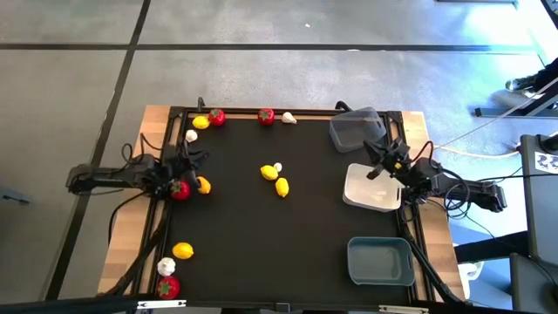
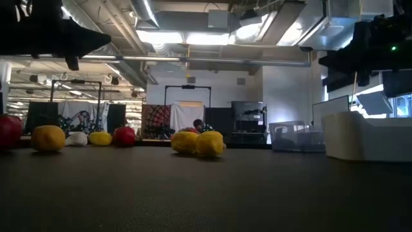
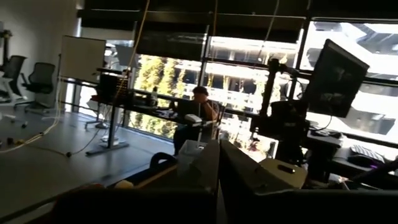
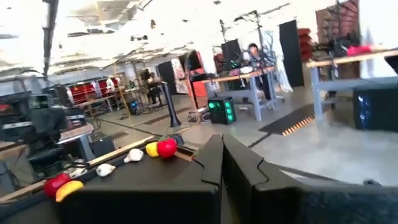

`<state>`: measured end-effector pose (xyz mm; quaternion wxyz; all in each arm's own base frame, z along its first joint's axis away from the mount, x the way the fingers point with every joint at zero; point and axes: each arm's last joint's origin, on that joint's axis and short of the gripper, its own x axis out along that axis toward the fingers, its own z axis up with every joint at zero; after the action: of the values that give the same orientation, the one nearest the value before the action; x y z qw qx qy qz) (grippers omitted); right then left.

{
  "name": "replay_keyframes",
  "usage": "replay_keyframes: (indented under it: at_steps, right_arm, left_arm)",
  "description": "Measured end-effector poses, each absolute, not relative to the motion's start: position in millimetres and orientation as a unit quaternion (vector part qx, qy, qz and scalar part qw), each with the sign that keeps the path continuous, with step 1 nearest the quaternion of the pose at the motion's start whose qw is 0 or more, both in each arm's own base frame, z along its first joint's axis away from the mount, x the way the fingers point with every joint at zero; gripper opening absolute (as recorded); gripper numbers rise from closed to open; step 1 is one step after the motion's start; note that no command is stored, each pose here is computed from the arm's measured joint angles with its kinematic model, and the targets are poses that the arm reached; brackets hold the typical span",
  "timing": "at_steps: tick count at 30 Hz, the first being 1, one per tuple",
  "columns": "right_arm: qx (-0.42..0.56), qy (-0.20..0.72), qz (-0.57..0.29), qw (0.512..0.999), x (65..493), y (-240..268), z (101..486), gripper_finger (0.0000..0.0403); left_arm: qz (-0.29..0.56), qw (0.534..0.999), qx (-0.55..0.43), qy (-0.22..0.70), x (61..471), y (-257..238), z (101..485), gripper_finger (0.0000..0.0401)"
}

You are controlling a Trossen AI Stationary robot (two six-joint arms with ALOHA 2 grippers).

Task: Sort produce into baskets
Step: Put the lemon into the black bin

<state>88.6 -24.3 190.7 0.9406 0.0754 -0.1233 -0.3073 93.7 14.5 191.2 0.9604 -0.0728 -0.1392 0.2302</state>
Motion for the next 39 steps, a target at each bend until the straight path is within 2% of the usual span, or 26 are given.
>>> replay_keyframes:
  at_steps: [6, 13, 20, 26, 39]
  right_arm:
    - [0.037, -0.113, -0.296, 0.948, 90, -24, 192, 0.0010]
    - [0.012, -0.085, -0.283, 0.955, 95, -23, 189, 0.0010]
    - [0.016, -0.080, -0.281, 0.956, 97, -23, 188, 0.0010]
    - [0.037, -0.080, -0.265, 0.960, 99, -23, 187, 0.0010]
    - [0.026, -0.074, -0.252, 0.965, 99, -22, 187, 0.0010]
  left_arm:
    - [0.260, 0.955, -0.071, -0.123, 99, 21, 189, 0.0005]
    - [0.248, 0.964, -0.048, -0.079, 111, 23, 191, 0.0005]
    - [0.250, 0.966, -0.016, -0.059, 125, 25, 201, 0.0005]
    - [0.245, 0.966, -0.011, -0.083, 136, 26, 207, 0.0005]
    - [0.227, 0.973, -0.004, -0.030, 177, 29, 222, 0.0005]
